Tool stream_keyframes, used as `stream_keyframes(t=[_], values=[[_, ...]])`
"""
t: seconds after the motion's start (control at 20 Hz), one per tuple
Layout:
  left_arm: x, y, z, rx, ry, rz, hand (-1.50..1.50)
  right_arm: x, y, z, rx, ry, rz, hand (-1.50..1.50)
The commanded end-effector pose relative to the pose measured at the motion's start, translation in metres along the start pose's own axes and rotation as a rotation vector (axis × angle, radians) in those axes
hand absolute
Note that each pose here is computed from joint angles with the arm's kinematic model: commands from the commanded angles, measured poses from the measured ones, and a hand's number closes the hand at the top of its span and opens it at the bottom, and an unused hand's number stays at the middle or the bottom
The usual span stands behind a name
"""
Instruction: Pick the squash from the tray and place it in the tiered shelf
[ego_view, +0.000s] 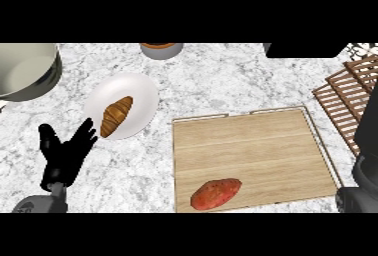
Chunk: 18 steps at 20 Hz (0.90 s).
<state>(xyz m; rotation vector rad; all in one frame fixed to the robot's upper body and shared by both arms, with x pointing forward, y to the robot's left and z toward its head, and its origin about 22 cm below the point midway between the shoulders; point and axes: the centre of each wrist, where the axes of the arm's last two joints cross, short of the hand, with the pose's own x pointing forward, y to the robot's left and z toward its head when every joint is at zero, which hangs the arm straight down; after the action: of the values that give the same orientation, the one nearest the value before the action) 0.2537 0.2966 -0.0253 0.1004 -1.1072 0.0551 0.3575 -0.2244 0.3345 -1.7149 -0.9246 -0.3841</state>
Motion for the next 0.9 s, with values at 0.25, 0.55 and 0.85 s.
stream_keyframes(t=[0.25,0.55,0.85], values=[[-0.011,0.005,0.009,-0.016,-0.013,-0.007,0.0,-0.013,-0.027,-0.072,0.017,0.163,0.089,1.5],[-0.005,-0.012,0.012,-0.006,-0.011,0.002,0.0,-0.041,-0.027,-0.101,0.101,0.145,0.145,1.5],[0.011,-0.006,0.014,-0.022,-0.014,-0.008,0.0,-0.055,-0.013,-0.116,0.084,0.147,0.193,1.5]])
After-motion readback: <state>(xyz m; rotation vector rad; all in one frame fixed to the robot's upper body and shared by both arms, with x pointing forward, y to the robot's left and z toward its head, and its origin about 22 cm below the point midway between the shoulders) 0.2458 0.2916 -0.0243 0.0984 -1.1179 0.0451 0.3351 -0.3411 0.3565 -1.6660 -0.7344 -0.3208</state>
